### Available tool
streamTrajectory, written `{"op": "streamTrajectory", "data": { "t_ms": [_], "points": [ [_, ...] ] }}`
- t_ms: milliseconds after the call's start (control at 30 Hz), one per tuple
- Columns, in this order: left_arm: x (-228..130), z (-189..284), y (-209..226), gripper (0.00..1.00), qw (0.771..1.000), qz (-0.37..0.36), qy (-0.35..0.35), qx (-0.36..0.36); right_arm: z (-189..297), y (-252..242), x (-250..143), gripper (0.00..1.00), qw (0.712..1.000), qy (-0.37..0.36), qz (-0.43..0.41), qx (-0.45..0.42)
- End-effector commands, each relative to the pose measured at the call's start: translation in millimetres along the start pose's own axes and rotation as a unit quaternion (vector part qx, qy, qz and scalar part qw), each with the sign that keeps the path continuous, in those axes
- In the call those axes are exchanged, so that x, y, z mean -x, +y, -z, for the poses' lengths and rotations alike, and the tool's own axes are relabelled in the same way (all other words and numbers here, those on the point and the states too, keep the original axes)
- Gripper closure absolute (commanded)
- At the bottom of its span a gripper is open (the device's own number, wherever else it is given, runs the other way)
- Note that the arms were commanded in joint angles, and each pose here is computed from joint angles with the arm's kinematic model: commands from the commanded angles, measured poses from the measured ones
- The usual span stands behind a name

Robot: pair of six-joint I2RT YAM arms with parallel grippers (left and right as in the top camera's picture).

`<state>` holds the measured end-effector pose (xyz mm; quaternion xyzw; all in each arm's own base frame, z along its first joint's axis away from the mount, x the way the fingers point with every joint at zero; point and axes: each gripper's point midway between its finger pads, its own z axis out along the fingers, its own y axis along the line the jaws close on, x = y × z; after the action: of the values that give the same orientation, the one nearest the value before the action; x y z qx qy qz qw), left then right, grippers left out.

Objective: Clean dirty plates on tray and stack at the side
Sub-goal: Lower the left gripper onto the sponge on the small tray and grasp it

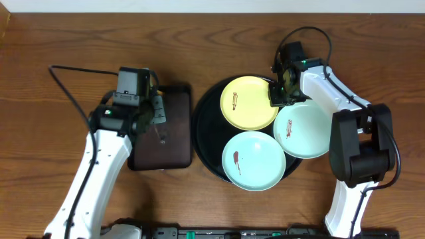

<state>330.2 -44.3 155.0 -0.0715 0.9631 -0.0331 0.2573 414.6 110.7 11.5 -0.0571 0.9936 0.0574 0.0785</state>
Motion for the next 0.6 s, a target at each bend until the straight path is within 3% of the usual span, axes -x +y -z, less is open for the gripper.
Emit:
{"op": "streamTrajectory", "data": {
  "t_ms": [0,433,567],
  "points": [
    [-26.3,-36.0,-3.9,0.93,0.998,-0.006,0.056,-0.010,-10.6,-1.3,-7.2,0.99,1.000,0.017,0.012,-0.005],
    [-66.5,-119.7,3.4,0.92,0.987,-0.009,0.158,0.020,-10.6,-1.3,-7.3,0.99,1.000,0.017,0.012,-0.005],
    [-67.5,-125.9,3.4,0.77,0.987,-0.009,0.159,0.021,-10.6,-1.3,-7.3,0.99,1.000,0.017,0.012,-0.005]
  ]
}}
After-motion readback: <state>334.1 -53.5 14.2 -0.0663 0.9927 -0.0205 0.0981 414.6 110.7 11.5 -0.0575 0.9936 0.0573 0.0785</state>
